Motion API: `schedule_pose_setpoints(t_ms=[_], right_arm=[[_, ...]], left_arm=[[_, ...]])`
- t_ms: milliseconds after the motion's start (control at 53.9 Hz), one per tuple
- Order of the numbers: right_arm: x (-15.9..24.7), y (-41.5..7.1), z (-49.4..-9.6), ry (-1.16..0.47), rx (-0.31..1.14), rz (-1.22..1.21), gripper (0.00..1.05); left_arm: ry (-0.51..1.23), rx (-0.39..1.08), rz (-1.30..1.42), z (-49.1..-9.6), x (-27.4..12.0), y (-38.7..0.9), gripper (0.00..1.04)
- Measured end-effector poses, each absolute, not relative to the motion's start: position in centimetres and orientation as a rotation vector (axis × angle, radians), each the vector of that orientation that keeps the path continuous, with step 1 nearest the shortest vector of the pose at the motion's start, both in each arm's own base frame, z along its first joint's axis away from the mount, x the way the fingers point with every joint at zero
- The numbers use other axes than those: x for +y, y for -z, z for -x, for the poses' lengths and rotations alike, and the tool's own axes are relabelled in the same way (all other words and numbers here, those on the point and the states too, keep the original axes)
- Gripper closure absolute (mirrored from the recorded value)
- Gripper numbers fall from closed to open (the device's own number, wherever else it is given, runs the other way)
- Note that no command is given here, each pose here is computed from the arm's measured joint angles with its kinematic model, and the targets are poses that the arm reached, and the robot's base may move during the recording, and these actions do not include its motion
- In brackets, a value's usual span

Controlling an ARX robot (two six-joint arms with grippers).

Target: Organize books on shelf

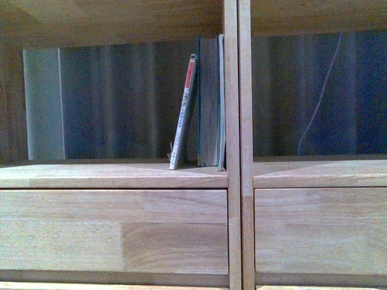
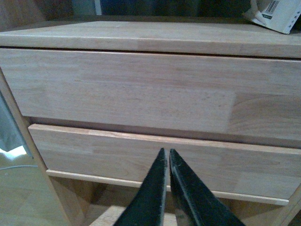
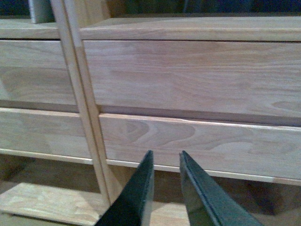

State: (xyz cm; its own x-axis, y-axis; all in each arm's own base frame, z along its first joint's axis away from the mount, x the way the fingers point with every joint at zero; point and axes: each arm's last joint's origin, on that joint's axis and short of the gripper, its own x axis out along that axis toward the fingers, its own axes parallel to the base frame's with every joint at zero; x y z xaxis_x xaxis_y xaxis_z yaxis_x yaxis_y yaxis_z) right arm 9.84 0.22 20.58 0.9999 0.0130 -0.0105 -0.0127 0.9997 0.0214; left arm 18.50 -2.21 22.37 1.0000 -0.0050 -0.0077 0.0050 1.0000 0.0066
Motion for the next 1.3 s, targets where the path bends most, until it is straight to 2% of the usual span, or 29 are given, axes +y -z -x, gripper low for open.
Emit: schedule_pose_setpoints(t_ms=[111,427,1298], right_arm=[[0.1,-19.9,-9.8,-0.001,0.010,-0.009,1.02],[0.0,-18.4,-9.8,-0.001,0.009,-0.007,1.02],[0.0,-16.8,-9.7,-0.003,-0.005,-0.006,1.02]], left_arm=[[0.009,0.007,-0.003,-17.5,-1.8,-21.4,1.02],[0.000,0.002,-0.002,-15.1,-0.1,-19.3,1.02],[0.004,-0.011,-0.002,-11.6,-0.1,-17.0,1.02]])
